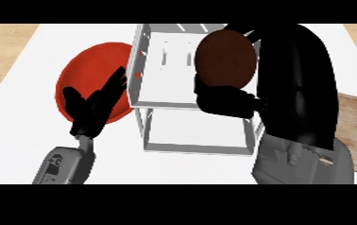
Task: Pick the cupcake from the cutting board and place it in the tiered basket
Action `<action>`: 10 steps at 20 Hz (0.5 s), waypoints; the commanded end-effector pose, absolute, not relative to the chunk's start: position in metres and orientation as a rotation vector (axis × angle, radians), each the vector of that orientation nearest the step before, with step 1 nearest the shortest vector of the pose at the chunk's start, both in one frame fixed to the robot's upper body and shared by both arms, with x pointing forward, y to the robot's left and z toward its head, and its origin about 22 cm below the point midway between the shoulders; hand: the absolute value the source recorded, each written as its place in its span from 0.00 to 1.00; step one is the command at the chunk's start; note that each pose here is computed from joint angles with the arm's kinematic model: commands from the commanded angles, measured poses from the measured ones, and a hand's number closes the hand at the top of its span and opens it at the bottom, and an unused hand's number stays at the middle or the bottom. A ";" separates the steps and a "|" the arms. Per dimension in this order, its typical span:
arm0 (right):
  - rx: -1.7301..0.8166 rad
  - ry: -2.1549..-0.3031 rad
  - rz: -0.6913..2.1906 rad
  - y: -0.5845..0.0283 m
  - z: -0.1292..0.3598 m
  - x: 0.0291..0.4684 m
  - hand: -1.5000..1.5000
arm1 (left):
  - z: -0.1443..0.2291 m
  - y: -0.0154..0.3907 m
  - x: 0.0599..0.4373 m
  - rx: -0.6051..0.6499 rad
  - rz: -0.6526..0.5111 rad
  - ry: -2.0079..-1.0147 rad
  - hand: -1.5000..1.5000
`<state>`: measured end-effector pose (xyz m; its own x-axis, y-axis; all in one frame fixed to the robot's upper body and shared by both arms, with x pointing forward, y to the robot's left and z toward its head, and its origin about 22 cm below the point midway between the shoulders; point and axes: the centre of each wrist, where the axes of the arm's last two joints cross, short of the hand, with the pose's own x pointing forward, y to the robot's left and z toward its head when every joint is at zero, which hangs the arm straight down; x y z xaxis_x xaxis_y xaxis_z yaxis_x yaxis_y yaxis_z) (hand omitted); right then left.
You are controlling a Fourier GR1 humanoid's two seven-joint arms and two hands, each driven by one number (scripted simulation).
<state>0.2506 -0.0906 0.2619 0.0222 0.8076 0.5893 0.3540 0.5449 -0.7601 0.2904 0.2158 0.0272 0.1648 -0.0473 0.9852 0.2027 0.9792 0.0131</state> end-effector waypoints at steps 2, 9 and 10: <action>-0.926 -1.476 0.340 -0.075 0.271 0.299 1.00 | 0.010 0.226 0.282 -0.136 -0.171 -1.384 0.50; -0.626 -1.561 0.212 -0.055 0.245 0.328 0.00 | 0.028 0.212 0.292 -0.131 -0.180 -1.389 0.50; -0.617 -1.598 0.181 -0.055 0.231 0.334 0.00 | 0.044 0.225 0.301 -0.141 -0.198 -1.398 0.50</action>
